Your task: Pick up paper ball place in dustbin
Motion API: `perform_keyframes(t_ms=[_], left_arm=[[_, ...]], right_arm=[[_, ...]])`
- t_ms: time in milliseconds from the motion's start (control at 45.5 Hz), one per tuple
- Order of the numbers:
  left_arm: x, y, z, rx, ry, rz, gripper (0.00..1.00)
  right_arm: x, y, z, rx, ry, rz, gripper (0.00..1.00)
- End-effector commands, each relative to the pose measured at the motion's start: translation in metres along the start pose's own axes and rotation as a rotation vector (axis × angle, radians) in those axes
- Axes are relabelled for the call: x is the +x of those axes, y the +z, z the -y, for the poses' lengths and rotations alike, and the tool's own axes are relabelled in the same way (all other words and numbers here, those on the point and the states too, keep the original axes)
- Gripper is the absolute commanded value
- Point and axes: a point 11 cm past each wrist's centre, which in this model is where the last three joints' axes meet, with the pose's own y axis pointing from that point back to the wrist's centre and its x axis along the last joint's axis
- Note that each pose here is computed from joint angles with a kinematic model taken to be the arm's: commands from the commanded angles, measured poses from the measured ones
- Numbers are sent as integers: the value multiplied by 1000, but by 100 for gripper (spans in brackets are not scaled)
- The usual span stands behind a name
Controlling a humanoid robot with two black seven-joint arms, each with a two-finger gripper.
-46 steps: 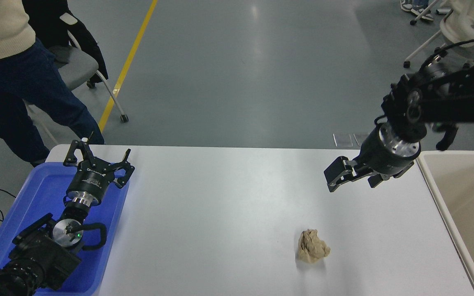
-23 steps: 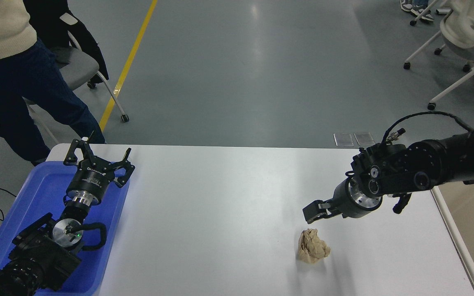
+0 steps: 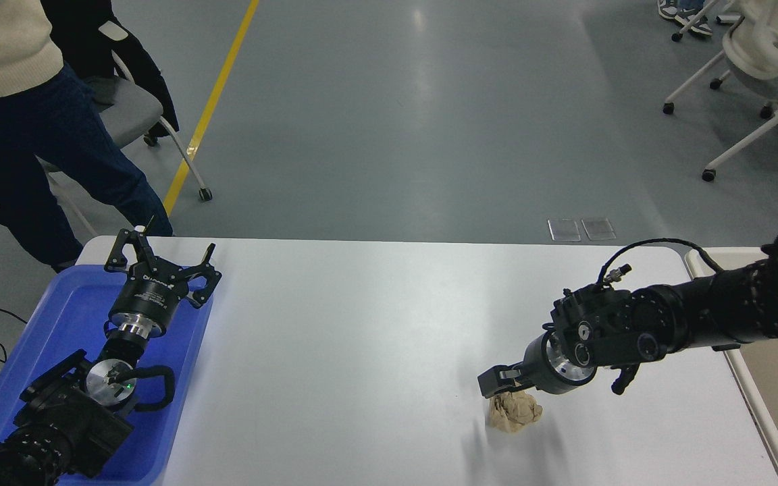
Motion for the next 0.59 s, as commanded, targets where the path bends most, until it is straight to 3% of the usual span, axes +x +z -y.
perform_keyframes(t_ms=[0, 66, 154, 198, 308, 571], left_arm=[[0, 0, 0, 0, 0, 0, 100], [0, 0, 0, 0, 0, 0, 100], [0, 0, 0, 0, 0, 0, 100], [0, 0, 0, 0, 0, 0, 100], [0, 0, 0, 0, 0, 0, 100], [0, 0, 0, -1, -1, 0, 100]], right_arm=[[-19, 2, 24, -8, 10, -65, 85], [-19, 4, 26, -14, 22, -66, 77], [-19, 7, 26, -23, 23, -63, 57], [-17, 8, 25, -26, 26, -52, 44], [-15, 13, 21, -34, 21, -28, 0], [-2, 22, 1, -42, -4, 46, 0]])
